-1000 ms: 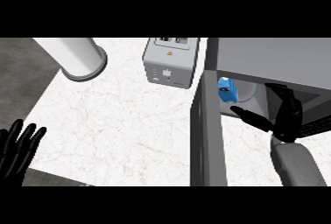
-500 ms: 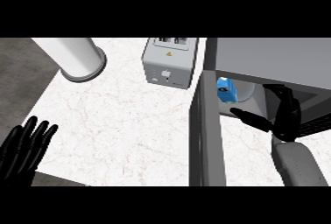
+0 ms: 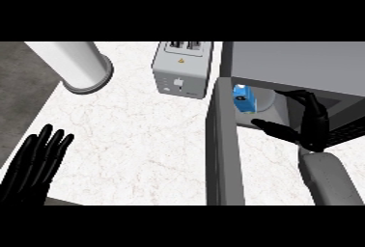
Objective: Pick up the milk, place it into the microwave and close the microwave
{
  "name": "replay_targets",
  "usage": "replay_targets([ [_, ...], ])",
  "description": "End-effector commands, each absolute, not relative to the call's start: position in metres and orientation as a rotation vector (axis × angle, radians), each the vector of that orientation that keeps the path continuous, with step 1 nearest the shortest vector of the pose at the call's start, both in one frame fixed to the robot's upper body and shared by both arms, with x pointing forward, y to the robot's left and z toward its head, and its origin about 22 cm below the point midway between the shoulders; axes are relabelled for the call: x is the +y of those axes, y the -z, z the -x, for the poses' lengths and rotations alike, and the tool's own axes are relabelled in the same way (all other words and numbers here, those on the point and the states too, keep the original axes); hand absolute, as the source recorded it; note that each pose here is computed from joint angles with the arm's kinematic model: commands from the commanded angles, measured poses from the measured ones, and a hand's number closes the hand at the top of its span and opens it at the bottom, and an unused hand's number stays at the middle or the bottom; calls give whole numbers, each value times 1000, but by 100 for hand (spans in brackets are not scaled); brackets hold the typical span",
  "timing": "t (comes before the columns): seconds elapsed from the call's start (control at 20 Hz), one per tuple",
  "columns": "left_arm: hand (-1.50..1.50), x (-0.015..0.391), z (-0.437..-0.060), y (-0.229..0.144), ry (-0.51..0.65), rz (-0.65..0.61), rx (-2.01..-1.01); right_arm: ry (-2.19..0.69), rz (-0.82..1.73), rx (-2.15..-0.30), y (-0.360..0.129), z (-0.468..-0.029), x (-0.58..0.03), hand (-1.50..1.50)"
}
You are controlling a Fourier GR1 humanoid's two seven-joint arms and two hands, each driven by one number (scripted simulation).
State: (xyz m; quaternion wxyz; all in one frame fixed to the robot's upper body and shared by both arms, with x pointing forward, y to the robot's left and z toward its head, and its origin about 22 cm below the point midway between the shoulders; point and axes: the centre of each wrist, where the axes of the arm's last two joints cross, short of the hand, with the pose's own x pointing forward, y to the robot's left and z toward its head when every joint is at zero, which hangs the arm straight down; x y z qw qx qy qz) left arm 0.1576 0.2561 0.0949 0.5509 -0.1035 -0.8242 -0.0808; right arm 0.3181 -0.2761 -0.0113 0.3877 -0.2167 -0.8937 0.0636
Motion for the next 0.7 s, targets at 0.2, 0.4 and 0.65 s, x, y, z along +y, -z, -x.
replay_targets([
  [0.2, -150, 245, -164, -89, 195, 260, -1932, -89, 443, -1970, 14, -352, -259, -150],
  [0.4, -150, 238, -167, -83, 207, 269, -1896, -119, 357, -1942, 19, -352, -264, -150],
  [0.65, -150, 232, -170, -81, 240, 307, -1874, -110, 226, -1923, 24, -356, -249, -150],
])
